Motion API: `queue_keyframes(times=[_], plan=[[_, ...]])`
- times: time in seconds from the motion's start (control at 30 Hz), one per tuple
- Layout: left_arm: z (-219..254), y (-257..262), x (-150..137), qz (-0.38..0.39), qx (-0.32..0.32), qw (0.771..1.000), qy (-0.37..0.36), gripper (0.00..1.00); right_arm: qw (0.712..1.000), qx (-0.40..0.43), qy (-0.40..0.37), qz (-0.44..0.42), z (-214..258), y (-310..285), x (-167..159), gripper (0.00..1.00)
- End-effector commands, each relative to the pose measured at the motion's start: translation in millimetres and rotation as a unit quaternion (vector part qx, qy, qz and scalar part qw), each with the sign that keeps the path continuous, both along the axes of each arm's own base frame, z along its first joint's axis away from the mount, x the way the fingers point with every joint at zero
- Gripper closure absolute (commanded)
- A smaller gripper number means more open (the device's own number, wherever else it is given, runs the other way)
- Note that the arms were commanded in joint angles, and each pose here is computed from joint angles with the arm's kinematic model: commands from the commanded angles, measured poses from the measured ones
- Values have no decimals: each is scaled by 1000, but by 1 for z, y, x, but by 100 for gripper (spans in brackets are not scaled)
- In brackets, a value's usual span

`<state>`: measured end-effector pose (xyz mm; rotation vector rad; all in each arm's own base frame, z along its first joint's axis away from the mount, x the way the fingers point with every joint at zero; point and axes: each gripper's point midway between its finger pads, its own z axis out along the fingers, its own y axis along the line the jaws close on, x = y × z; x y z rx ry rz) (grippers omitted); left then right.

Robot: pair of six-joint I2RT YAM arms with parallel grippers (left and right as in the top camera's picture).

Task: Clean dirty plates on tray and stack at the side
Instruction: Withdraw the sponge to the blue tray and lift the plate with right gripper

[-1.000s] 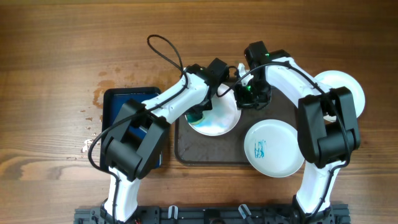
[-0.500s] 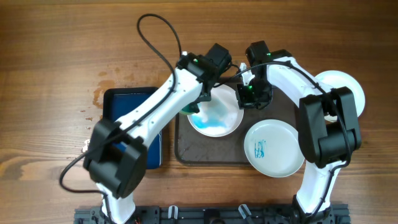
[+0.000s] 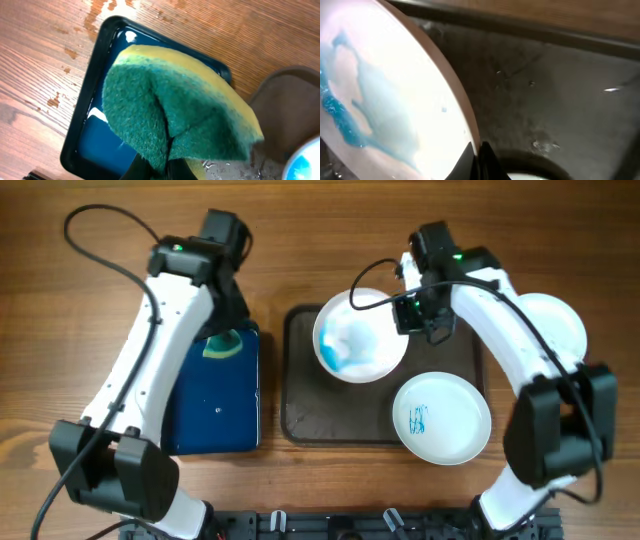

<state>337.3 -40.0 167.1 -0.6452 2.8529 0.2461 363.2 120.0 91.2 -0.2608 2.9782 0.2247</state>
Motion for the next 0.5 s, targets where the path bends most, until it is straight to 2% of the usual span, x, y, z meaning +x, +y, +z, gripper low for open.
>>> queue_keyframes(times=[0.0,0.47], plan=[[11,9,3,7,-19,1000,-12,96,999,-15,-48,-7,35,-11,4,96],[12,16,14,-3,-18,999,-29,96,996,-18,-87,-11,79,-20,-13,95]])
